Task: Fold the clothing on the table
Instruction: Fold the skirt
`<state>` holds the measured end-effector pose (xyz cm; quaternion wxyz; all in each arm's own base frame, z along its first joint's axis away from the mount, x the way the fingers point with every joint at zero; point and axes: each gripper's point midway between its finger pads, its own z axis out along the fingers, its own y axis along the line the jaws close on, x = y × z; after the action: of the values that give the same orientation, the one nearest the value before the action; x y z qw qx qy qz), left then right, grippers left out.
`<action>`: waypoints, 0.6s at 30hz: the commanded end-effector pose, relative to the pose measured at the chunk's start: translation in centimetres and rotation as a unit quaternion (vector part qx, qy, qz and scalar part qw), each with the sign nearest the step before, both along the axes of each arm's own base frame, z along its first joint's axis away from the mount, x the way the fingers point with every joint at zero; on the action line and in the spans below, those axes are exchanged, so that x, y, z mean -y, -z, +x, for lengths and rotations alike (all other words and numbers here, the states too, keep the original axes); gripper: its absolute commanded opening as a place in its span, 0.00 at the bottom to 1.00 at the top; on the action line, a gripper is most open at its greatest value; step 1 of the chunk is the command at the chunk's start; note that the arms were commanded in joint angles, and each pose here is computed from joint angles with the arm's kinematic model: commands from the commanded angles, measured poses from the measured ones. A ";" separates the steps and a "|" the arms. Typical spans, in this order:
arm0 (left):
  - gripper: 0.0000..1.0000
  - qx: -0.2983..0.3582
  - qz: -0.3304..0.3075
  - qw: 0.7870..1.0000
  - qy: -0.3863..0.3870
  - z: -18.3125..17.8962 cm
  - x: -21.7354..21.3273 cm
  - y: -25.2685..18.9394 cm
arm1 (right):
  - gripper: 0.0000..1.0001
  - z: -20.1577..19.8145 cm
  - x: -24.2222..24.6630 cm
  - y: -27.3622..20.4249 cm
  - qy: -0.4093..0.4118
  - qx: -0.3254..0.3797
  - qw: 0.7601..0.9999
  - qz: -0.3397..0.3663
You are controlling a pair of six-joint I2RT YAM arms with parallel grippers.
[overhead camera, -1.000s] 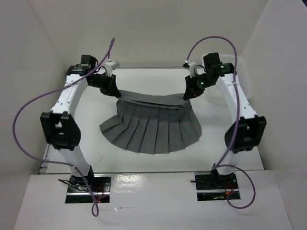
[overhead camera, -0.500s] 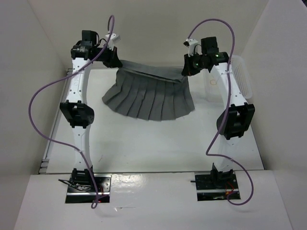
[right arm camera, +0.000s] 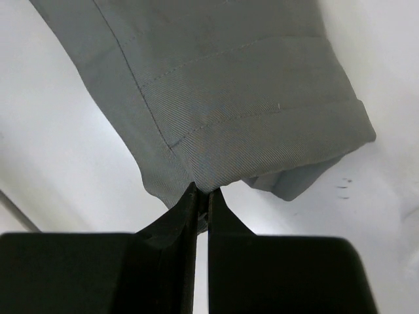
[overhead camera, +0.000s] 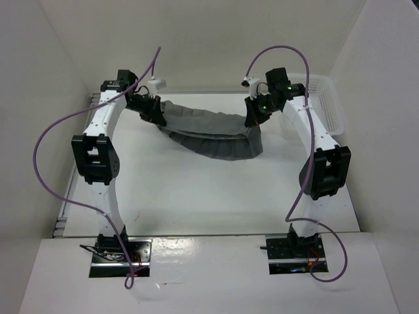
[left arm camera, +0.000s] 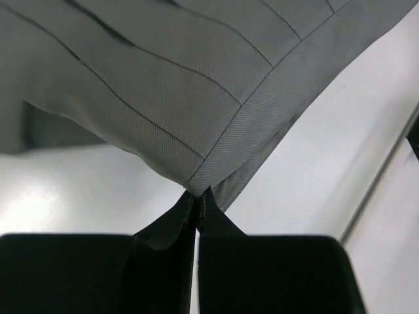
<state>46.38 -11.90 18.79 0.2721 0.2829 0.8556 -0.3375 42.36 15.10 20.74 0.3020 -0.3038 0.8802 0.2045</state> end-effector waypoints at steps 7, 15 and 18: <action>0.00 0.029 0.024 0.998 -0.057 -1.4 -1.4 2.7 | 0.00 -4.9 -0.4 0.6 -0.032 -0.011 0.999 -0.026; 0.00 -0.001 0.012 0.998 -0.054 -1.0 -1.4 3.8 | 0.00 -8.0 -2.5 2.5 -0.084 -0.046 0.994 -0.049; 0.00 0.004 0.014 1.000 -0.025 -3.0 -1.3 3.2 | 0.00 -9.9 -3.0 2.2 -0.119 -0.075 0.989 -0.042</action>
<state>43.87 -10.58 12.86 0.2497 0.2301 0.8869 -0.3131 34.74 18.10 16.20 0.2038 -0.3730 0.8811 0.2075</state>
